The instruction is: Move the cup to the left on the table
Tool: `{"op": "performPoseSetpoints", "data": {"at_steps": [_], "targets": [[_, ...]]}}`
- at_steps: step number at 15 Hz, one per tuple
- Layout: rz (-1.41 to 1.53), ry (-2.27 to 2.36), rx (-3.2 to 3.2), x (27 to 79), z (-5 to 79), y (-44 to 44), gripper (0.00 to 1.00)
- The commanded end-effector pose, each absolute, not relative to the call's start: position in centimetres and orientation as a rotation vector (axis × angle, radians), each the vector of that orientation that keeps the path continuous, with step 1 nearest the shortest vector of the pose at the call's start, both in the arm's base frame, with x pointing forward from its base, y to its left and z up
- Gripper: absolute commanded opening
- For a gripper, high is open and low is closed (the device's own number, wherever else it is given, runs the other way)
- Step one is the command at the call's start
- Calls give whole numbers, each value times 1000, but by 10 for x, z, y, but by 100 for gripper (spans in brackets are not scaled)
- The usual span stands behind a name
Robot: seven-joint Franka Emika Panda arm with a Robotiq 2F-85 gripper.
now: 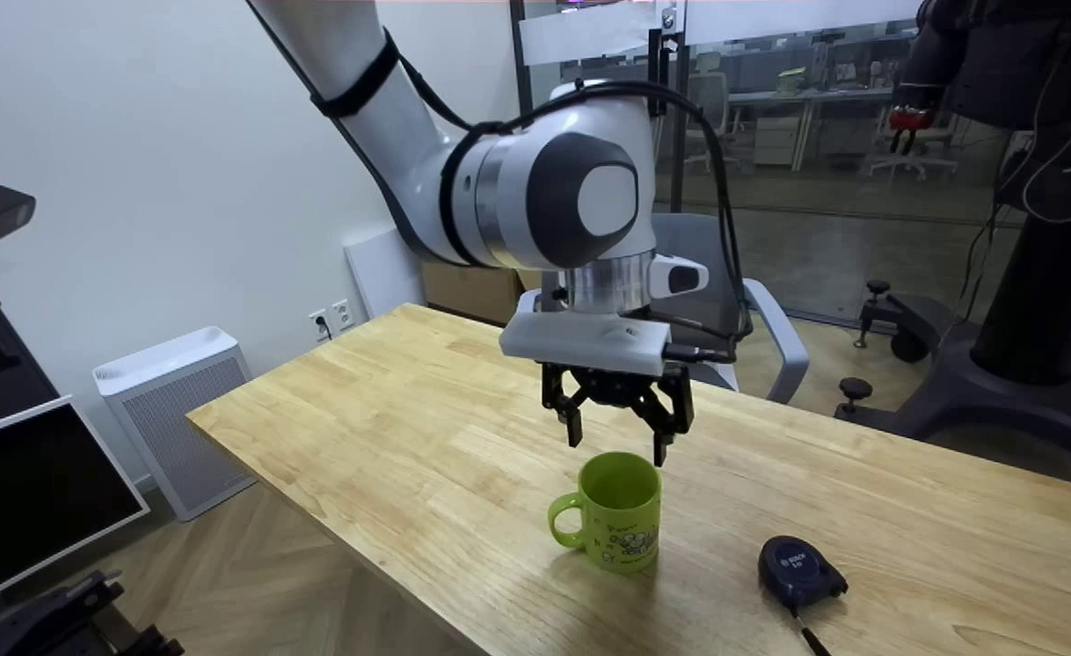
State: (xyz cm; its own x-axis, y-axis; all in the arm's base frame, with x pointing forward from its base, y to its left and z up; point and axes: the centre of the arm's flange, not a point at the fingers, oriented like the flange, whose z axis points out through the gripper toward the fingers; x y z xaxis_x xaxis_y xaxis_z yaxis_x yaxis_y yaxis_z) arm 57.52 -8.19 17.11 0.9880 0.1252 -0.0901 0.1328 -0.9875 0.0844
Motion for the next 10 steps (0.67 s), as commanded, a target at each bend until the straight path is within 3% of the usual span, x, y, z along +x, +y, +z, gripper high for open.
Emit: {"op": "performPoseSetpoints", "data": {"at_steps": [1,10], "targets": [[-173,192,3034,597,163,-59,100],[-207,164,3029,594,160,-34,100]]}}
